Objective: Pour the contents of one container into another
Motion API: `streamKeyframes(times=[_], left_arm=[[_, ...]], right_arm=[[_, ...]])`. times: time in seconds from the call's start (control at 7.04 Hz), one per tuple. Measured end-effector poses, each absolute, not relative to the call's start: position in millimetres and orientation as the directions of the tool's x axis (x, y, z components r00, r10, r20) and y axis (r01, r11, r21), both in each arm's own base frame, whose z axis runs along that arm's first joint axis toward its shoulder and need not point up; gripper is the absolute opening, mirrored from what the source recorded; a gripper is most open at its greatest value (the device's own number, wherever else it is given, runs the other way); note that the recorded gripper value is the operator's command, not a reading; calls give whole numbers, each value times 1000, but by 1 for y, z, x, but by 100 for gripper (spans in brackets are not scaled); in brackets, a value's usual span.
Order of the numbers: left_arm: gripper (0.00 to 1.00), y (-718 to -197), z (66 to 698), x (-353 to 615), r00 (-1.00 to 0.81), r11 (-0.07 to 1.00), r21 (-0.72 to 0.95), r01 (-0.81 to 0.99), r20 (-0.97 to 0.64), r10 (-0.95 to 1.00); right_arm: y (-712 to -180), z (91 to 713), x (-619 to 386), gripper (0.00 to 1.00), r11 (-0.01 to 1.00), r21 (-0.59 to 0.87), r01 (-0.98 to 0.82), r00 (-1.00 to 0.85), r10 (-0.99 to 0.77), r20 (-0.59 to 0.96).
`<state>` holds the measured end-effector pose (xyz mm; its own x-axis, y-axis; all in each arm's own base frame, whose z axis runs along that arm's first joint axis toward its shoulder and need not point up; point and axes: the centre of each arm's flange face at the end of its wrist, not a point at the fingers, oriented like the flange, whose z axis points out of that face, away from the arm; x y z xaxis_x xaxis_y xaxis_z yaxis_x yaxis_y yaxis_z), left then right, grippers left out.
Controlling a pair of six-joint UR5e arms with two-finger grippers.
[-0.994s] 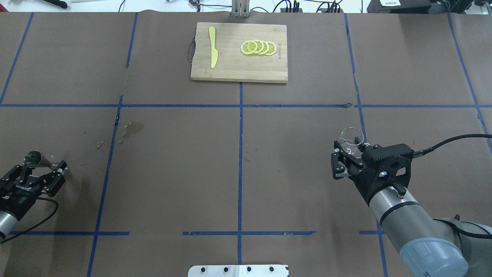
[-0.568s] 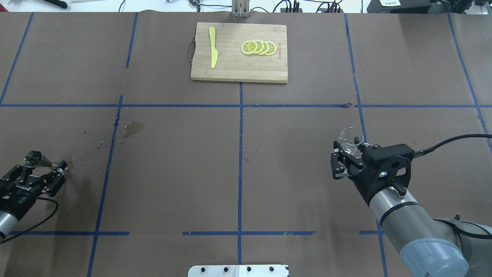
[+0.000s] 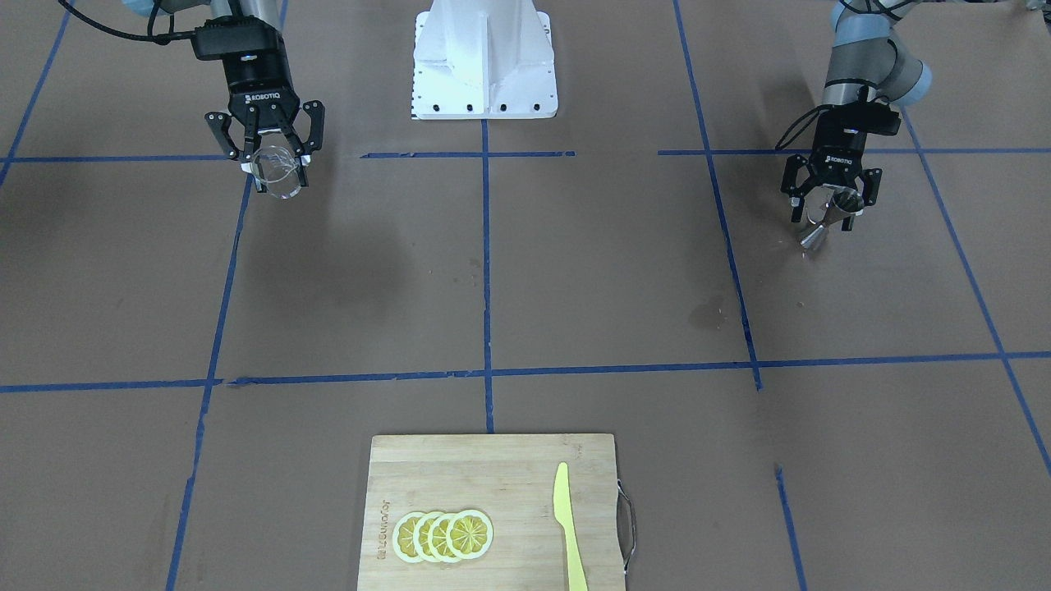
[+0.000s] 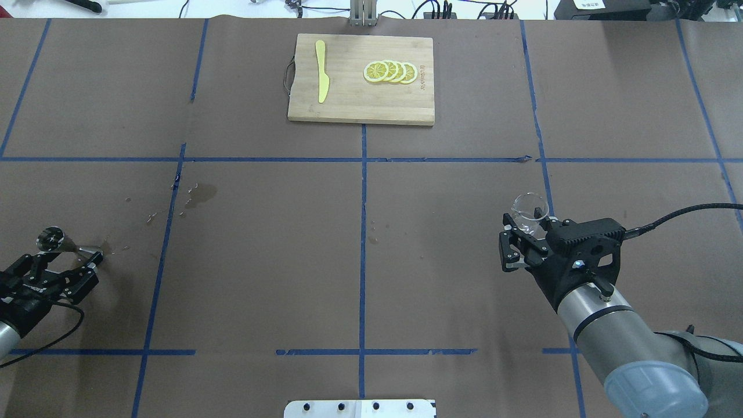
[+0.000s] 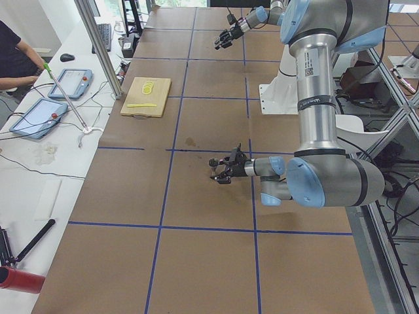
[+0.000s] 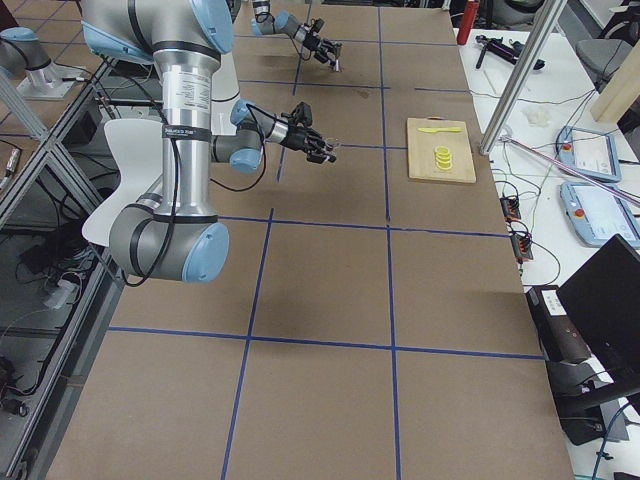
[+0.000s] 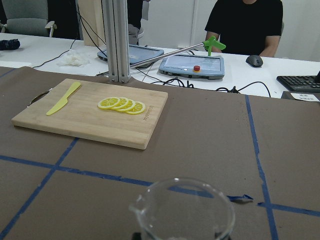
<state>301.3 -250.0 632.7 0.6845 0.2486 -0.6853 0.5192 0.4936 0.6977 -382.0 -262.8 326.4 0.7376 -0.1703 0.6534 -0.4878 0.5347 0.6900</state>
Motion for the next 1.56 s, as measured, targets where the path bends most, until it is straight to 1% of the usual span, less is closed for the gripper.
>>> streamKeyframes(times=[0.43, 0.57, 0.71, 0.85, 0.99, 1.14, 1.28, 1.42, 1.56], left_arm=[[87, -232, 624, 251, 650, 616, 671, 414, -691, 316], [87, -223, 626, 235, 634, 673, 653, 347, -692, 346], [82, -212, 629, 216, 616, 730, 629, 266, -694, 373], [82, -202, 635, 194, 604, 779, 598, 186, -695, 389], [84, -199, 645, 165, 609, 821, 556, 129, -698, 377], [89, -199, 654, 137, 613, 852, 516, 94, -704, 359], [99, -203, 663, 113, 613, 857, 513, 54, -695, 377], [99, -221, 674, 93, 628, 831, 555, 20, -654, 422], [99, -257, 682, 77, 660, 809, 587, -7, -605, 445]], right_arm=[[-262, 325, -382, 0, 535, 689, -490, 735, -171, 656], [-262, 325, -382, 0, 535, 688, -490, 735, -171, 656], [-262, 325, -382, 0, 535, 688, -490, 735, -171, 656], [-262, 325, -382, 0, 535, 689, -490, 735, -171, 656], [-262, 325, -383, 0, 536, 688, -489, 735, -172, 656], [-259, 328, -385, 0, 540, 689, -483, 737, -173, 653], [-253, 336, -391, 0, 542, 694, -474, 744, -175, 645], [-244, 347, -401, 0, 537, 698, -474, 750, -170, 640], [-234, 355, -410, 0, 532, 697, -481, 749, -165, 642]])
